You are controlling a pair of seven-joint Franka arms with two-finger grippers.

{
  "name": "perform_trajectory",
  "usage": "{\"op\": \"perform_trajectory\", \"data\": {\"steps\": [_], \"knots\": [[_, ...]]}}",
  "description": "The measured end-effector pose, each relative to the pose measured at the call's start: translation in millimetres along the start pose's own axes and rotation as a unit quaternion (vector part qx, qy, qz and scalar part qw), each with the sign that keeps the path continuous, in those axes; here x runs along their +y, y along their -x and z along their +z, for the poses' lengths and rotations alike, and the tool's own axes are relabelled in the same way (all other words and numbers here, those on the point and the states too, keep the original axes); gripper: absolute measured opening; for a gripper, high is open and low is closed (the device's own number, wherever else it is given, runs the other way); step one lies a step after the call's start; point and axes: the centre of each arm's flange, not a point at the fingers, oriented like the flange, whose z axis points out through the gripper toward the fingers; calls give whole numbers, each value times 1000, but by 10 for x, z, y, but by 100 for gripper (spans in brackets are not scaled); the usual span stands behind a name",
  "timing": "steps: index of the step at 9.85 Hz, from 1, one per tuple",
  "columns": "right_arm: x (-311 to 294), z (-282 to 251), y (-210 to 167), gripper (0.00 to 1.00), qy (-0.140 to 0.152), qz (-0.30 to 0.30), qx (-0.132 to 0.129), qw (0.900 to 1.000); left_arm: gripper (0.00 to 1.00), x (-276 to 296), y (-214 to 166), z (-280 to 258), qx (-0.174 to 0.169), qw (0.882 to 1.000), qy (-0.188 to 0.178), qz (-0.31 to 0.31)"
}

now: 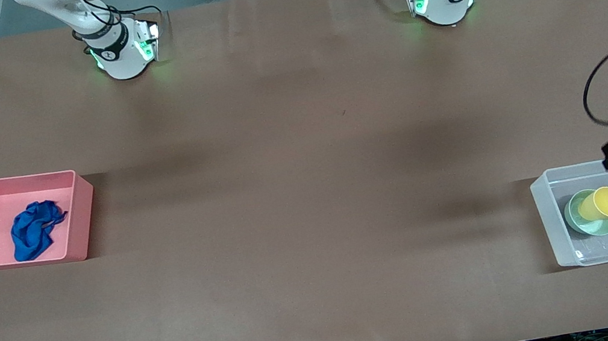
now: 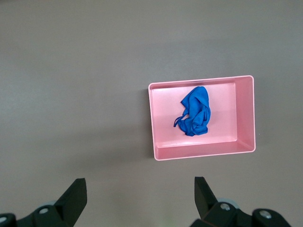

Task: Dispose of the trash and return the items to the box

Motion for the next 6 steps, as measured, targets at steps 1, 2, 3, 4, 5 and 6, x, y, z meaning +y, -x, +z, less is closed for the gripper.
{"op": "perform_trajectory", "data": {"steps": [1, 2, 3, 4, 5, 6], "knots": [[0, 0, 0, 100, 0, 0, 0, 1000, 100, 111, 190, -302, -6, 1000, 3, 8], [0, 0, 0, 100, 0, 0, 0, 1000, 100, 245, 358, -572, -17, 1000, 7, 17], [0, 0, 0, 100, 0, 0, 0, 1000, 100, 367, 483, -817, -24, 999, 10, 26], [0, 0, 0, 100, 0, 0, 0, 1000, 100, 465, 559, -1034, -29, 999, 12, 34], [0, 0, 0, 100, 0, 0, 0, 1000, 100, 534, 594, -1232, -34, 999, 13, 37], [0, 0, 0, 100, 0, 0, 0, 1000, 100, 568, 619, -1368, -40, 999, 14, 34]]}}
